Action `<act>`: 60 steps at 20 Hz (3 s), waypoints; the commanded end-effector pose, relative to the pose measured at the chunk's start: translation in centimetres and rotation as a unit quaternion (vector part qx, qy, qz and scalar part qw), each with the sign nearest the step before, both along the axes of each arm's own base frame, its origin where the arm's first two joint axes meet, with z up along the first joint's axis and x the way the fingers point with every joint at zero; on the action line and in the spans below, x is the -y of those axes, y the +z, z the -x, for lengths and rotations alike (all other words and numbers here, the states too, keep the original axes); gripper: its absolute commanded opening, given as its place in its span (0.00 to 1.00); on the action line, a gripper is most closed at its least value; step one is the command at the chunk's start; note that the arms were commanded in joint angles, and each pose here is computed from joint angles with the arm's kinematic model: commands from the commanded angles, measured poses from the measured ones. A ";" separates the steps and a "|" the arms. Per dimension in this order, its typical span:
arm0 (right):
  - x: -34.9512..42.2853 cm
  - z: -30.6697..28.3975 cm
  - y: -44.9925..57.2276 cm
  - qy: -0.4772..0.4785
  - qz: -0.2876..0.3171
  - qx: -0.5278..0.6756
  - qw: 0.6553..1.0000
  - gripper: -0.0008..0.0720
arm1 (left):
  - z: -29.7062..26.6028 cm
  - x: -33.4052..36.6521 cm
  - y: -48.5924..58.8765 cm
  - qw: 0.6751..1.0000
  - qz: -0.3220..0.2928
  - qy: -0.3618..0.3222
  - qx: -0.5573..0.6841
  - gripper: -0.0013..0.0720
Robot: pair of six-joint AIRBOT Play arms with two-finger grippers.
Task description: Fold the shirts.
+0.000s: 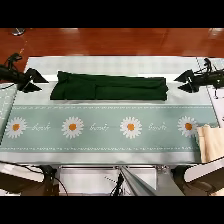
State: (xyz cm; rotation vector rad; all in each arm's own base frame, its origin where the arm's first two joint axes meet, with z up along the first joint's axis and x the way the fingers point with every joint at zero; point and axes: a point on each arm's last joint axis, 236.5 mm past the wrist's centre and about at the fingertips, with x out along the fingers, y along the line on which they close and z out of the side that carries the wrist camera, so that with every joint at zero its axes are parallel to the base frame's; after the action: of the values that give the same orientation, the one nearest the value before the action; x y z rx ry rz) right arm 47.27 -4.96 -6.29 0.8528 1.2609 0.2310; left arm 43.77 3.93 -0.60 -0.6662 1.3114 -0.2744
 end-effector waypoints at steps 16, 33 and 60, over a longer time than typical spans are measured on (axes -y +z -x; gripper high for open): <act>-11.0 2.2 3.2 0.115 -0.022 -0.008 0.993 0.05 | 4.1 18.4 6.0 0.976 0.117 -0.098 0.156 0.05; -12.9 20.4 21.4 0.077 0.120 0.212 0.967 0.05 | 10.8 49.6 0.0 0.948 0.155 -0.271 0.058 0.05; -35.4 9.7 18.4 0.284 0.023 0.226 0.931 0.05 | 15.3 16.8 15.3 0.964 0.033 -0.068 0.253 0.05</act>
State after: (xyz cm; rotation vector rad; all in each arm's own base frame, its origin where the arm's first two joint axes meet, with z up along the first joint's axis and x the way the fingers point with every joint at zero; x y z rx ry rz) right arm 34.85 24.31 15.26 0.3843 0.9870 0.7493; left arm 32.51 -14.42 13.34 -0.5130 0.9848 -0.6034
